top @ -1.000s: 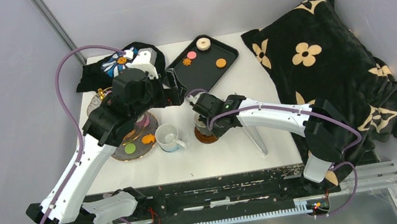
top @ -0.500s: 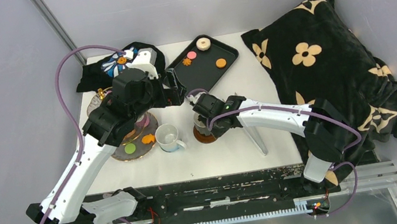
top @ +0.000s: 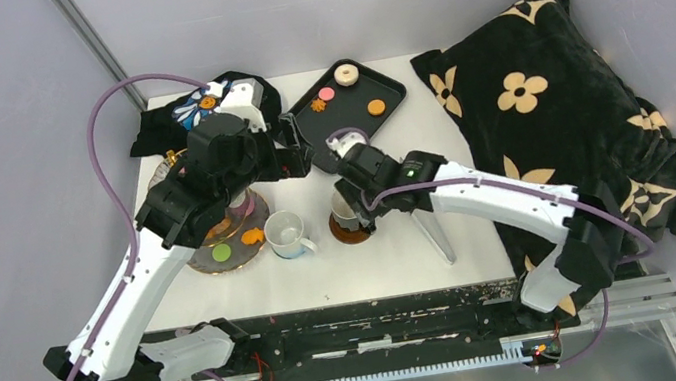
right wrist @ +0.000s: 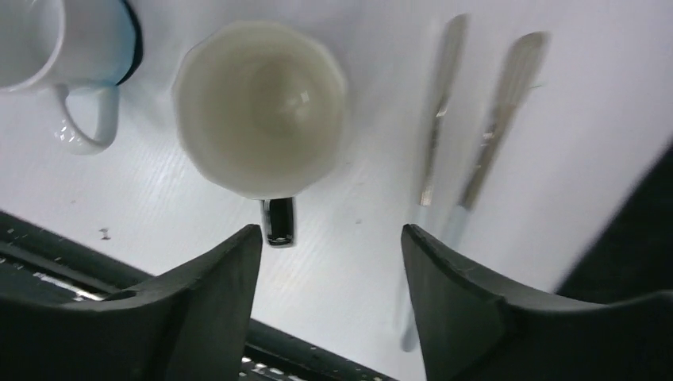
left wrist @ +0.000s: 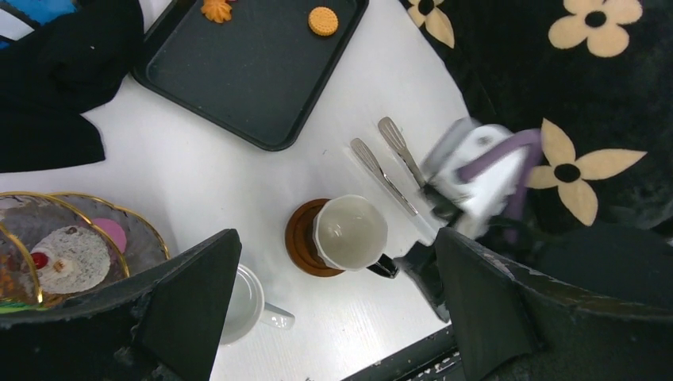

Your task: Serve the afternoon tea

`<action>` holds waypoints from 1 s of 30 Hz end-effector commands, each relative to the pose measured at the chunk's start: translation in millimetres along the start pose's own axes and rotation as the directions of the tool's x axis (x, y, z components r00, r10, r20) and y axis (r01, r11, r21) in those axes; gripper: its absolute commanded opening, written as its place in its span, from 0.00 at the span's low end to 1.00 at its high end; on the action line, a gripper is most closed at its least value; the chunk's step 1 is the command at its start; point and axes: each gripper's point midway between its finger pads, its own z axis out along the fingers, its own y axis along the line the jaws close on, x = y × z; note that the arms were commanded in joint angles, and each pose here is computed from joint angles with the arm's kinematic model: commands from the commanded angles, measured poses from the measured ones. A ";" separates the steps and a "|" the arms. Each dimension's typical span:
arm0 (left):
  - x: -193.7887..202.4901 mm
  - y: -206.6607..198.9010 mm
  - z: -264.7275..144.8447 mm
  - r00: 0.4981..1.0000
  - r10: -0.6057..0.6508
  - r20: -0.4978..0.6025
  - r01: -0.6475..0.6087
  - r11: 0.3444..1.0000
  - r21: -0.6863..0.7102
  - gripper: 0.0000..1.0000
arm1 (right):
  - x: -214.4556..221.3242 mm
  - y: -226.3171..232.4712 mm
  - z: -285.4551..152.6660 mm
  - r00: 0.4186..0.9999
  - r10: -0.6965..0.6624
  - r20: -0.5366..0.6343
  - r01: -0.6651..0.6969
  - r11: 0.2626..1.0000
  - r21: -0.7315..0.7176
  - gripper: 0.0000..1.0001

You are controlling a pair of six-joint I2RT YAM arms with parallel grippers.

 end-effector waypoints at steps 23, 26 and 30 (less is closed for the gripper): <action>-30.0 32.5 -17.2 0.985 0.021 0.173 0.006 0.988 -0.156 0.99 | -38.5 -258.9 -210.8 0.810 0.249 0.531 -0.574 0.517 0.635 1.00; -29.0 31.7 -14.3 0.986 0.026 0.167 0.000 0.988 -0.154 0.99 | -38.2 -258.6 -212.5 0.807 0.254 0.534 -0.580 0.515 0.631 1.00; -30.8 30.4 -15.2 0.984 0.023 0.177 0.004 0.989 -0.147 0.99 | -36.8 -260.3 -213.9 0.799 0.255 0.544 -0.591 0.501 0.633 1.00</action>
